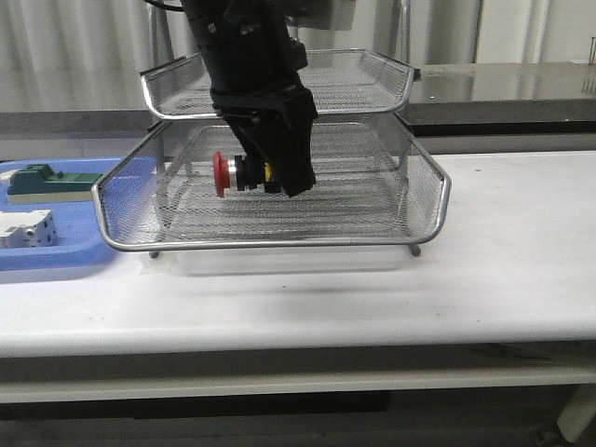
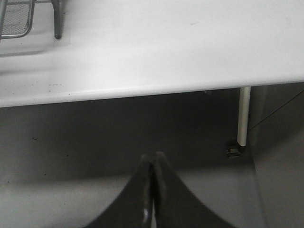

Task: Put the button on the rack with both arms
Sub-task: 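Lower the button into the wire tray and open the left gripper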

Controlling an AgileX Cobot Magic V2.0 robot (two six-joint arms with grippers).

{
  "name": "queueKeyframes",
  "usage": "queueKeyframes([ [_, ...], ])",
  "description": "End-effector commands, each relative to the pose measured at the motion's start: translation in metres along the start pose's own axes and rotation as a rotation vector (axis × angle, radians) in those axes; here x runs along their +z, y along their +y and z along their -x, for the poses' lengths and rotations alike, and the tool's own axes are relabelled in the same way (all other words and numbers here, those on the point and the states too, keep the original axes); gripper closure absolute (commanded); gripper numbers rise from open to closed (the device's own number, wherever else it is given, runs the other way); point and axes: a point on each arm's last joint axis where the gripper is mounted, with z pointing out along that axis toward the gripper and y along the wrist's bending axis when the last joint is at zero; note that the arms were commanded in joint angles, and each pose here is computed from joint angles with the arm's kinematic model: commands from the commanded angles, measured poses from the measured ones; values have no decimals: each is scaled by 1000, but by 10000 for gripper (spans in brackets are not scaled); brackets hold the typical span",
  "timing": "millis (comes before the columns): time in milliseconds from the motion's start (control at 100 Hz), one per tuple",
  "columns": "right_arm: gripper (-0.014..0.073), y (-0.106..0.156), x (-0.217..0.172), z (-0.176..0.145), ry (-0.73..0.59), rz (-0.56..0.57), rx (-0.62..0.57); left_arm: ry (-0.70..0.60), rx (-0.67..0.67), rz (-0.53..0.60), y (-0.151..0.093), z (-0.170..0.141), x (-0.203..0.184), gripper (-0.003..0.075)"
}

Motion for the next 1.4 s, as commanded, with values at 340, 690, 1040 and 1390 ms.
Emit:
queueKeyframes([
  [340,664,0,-7,13,-90,-2,-6,-92,-1,22,-4,10,-25,601],
  [690,664,0,-7,13,-90,-2,-6,-93,1,23,-4,10,-25,202],
  [1040,664,0,-7,13,-90,-2,-6,-94,-10,-37,-9,14,-38,159],
  [1390,664,0,-7,13,-90,-2,-6,-97,-30,-60,-13,16,-69,160],
])
